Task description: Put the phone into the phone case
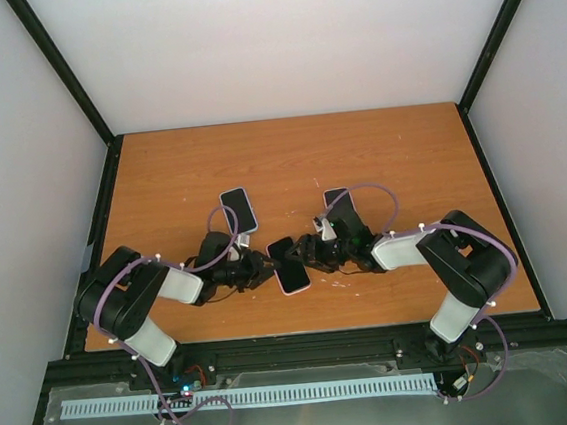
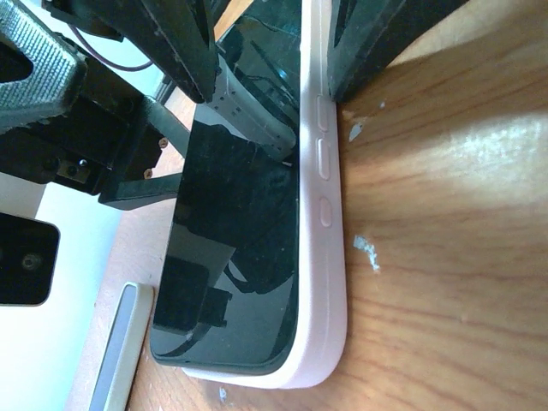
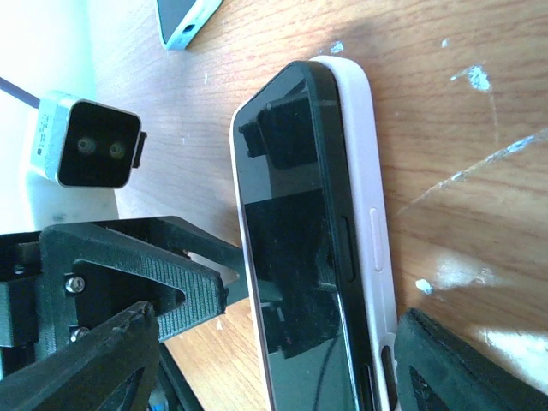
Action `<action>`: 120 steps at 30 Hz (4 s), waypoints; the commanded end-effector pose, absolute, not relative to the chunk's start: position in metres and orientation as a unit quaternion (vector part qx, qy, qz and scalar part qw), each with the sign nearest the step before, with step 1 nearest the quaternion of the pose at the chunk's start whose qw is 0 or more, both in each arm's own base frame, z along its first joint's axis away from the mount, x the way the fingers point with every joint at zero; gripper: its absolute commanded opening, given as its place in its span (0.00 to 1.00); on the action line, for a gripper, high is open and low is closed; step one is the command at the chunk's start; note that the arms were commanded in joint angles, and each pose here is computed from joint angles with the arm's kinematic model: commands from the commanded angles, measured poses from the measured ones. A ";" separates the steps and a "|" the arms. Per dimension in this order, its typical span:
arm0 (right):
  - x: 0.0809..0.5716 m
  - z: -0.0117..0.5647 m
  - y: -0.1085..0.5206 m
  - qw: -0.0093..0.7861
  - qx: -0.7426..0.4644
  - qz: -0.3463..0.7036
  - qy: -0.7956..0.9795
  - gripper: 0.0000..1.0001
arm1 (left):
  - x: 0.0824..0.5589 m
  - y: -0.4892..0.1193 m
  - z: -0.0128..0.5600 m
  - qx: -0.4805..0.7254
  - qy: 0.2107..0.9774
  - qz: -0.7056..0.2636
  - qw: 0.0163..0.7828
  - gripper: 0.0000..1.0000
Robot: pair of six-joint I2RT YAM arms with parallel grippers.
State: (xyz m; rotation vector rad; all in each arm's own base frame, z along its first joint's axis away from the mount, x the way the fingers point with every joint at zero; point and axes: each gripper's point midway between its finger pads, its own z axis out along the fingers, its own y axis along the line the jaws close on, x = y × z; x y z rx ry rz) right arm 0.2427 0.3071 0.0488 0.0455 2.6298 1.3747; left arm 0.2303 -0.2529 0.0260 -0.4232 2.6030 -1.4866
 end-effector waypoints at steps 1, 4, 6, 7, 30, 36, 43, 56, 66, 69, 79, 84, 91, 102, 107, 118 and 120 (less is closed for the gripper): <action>0.235 0.093 0.332 0.086 -0.018 0.547 0.832 0.73 | 0.215 -0.258 0.023 -0.132 0.858 -0.496 0.040 0.38; 0.232 0.098 0.335 0.084 -0.018 0.559 0.825 0.73 | 0.211 -0.255 0.022 -0.134 0.858 -0.493 0.040 0.41; 0.230 0.102 0.338 0.082 -0.019 0.568 0.819 0.73 | 0.209 -0.253 0.021 -0.136 0.858 -0.494 0.040 0.43; 0.229 0.105 0.340 0.081 -0.019 0.573 0.816 0.73 | 0.208 -0.253 0.021 -0.137 0.857 -0.495 0.040 0.44; 0.196 0.076 0.338 0.050 -0.089 0.521 0.847 0.68 | 0.196 -0.228 0.017 -0.138 0.882 -0.445 0.072 0.44; 0.194 0.079 0.340 0.046 -0.101 0.528 0.842 0.52 | 0.199 -0.224 0.020 -0.141 0.885 -0.435 0.085 0.43; 0.191 0.091 0.351 0.044 -0.088 0.571 0.815 0.45 | 0.199 -0.222 0.020 -0.144 0.888 -0.428 0.089 0.44; 0.196 0.076 0.347 0.072 -0.083 0.526 0.843 0.13 | 0.200 -0.221 0.019 -0.147 0.890 -0.424 0.088 0.45; 0.205 0.063 0.340 0.086 -0.074 0.482 0.869 0.11 | 0.201 -0.220 0.017 -0.147 0.894 -0.415 0.086 0.45; 0.207 0.064 0.340 0.086 -0.070 0.483 0.869 0.18 | 0.200 -0.220 0.019 -0.148 0.892 -0.418 0.084 0.46; 0.205 0.106 0.335 0.145 -0.090 0.522 0.835 0.03 | 0.202 -0.219 0.056 -0.136 0.868 -0.463 0.118 0.63; 0.194 0.157 0.330 0.188 -0.110 0.581 0.784 0.03 | 0.201 -0.223 0.105 -0.100 0.830 -0.525 0.159 0.75; 0.181 0.222 0.323 0.230 -0.125 0.644 0.719 0.03 | 0.196 -0.229 0.172 -0.034 0.784 -0.584 0.208 0.68; 0.176 0.235 0.324 0.218 -0.134 0.655 0.711 0.11 | 0.177 -0.233 0.211 0.015 0.713 -0.663 0.229 0.07; 0.171 0.219 0.318 0.200 -0.124 0.638 0.733 0.45 | 0.179 -0.235 0.219 0.029 0.707 -0.663 0.245 0.00; 0.150 0.192 0.321 0.138 -0.136 0.621 0.760 0.66 | 0.187 -0.239 0.247 0.069 0.680 -0.669 0.291 0.00; 0.149 0.190 0.321 0.133 -0.134 0.619 0.762 0.60 | 0.189 -0.239 0.247 0.069 0.679 -0.669 0.293 0.00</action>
